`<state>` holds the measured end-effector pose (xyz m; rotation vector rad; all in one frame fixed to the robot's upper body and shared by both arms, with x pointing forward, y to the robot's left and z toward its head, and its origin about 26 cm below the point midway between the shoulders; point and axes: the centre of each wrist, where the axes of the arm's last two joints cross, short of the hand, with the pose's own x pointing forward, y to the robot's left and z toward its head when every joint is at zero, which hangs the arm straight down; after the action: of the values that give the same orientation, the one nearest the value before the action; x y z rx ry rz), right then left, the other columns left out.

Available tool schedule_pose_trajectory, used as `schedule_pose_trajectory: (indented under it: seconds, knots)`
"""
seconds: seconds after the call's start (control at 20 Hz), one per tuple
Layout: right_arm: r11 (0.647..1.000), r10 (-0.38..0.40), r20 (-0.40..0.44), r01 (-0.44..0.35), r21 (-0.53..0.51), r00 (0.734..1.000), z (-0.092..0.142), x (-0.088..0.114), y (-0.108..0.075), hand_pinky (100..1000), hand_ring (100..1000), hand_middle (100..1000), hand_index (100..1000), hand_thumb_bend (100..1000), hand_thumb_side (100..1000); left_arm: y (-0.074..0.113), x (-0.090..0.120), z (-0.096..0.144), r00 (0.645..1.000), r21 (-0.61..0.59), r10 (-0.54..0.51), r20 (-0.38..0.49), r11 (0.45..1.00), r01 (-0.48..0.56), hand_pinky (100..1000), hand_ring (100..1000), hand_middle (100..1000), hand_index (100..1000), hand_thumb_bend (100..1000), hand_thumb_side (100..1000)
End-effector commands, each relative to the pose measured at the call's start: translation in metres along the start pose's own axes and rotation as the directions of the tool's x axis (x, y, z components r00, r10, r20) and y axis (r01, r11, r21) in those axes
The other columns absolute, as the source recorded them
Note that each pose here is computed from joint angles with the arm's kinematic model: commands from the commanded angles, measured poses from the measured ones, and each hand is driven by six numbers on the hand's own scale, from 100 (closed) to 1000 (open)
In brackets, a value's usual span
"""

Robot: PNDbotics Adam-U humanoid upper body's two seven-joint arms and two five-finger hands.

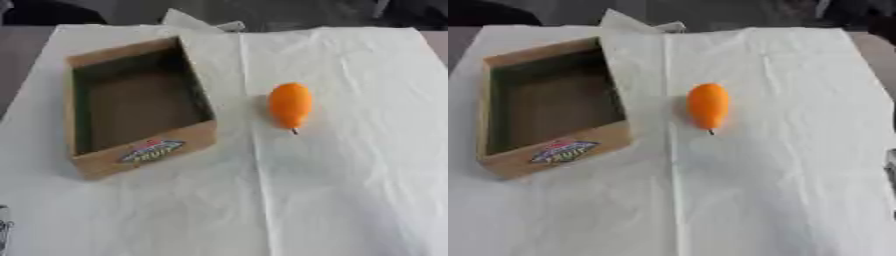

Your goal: Pick up objects on the table and place them in the box.

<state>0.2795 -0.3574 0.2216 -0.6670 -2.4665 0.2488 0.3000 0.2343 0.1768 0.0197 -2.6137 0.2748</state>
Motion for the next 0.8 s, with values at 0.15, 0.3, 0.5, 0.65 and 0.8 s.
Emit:
schedule_pose_trajectory:
  seconds: [0.15,0.3,0.5,0.65,0.8]
  knots:
    - [0.902,0.331,0.198,-0.372,0.221,0.922,-0.044,0.027,-0.023,837,804,685,859,100,681,0.002,0.005,-0.005,1.000,-0.020,-0.009,0.025,1.000,0.010,412,517,630,708,100,970]
    - [0.770,0.472,0.294,-0.551,0.321,0.831,-0.061,0.039,-0.028,839,815,721,860,100,531,0.002,0.005,-0.004,1.000,-0.025,-0.010,0.021,1.000,0.010,411,517,631,708,100,971]
    - [0.648,0.575,0.340,-0.668,0.367,0.744,-0.075,0.050,-0.029,849,828,745,863,100,577,0.001,0.005,-0.004,1.000,-0.029,-0.010,0.019,1.000,0.010,411,516,631,707,100,971]
    - [0.613,0.606,0.338,-0.694,0.378,0.720,-0.083,0.056,-0.029,856,840,757,879,100,540,0.001,0.005,-0.004,1.000,-0.032,-0.009,0.017,0.999,0.009,411,516,631,706,100,972]
    - [0.570,0.625,0.333,-0.704,0.424,0.706,-0.091,0.053,-0.029,864,853,783,898,100,756,0.000,0.005,-0.003,1.000,-0.037,-0.008,0.014,0.999,0.008,410,516,631,705,100,972]
